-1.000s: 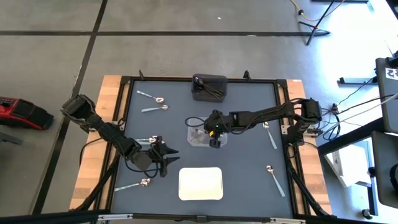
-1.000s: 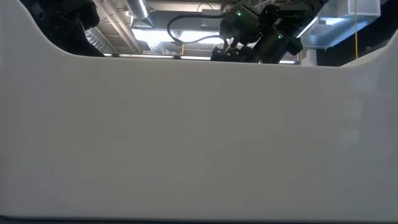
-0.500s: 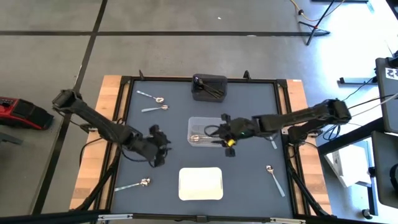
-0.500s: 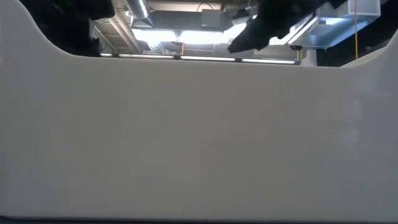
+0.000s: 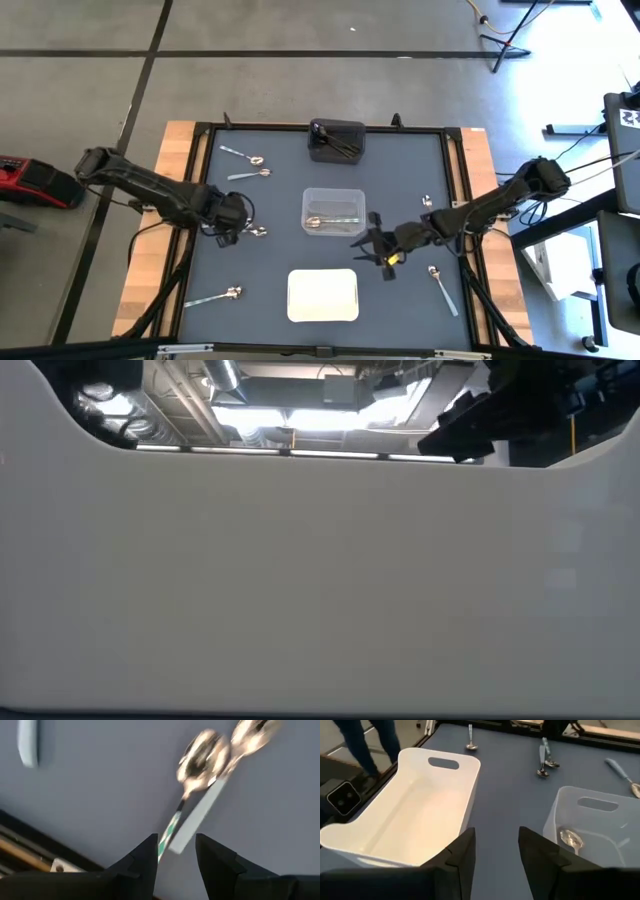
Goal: Sort silverware by color (type)
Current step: Put the middle green patterned spoon into the transparent bin
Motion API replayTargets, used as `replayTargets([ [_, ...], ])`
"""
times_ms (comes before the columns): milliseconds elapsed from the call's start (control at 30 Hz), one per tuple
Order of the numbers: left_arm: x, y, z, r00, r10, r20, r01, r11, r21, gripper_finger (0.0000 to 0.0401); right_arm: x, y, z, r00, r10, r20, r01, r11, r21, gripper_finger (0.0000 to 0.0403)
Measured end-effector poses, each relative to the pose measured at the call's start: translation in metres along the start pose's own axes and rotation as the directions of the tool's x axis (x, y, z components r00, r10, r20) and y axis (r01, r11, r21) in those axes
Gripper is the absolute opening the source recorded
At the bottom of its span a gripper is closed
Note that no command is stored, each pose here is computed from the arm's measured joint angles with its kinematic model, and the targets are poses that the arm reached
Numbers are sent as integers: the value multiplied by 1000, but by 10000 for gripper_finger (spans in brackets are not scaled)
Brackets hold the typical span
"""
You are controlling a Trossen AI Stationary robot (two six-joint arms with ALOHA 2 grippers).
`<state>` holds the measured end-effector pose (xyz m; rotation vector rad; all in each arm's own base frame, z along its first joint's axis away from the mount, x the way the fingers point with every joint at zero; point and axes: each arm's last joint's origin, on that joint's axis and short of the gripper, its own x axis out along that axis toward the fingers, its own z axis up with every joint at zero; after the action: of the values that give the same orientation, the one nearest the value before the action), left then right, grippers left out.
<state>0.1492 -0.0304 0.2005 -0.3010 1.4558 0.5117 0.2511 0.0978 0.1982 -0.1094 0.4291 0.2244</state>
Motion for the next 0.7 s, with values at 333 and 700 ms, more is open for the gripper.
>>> replayTargets([
  [333, 45, 13, -4, 999, -3, -47, 3, 1000, -9, 126, -3, 2, -16, 999, -37, 28, 36, 999, 18, 140],
  [700, 56, 14, 3, 993, -88, -75, 88, 996, -7, 126, -3, 2, -16, 999, -44, 28, 43, 999, 21, 140],
])
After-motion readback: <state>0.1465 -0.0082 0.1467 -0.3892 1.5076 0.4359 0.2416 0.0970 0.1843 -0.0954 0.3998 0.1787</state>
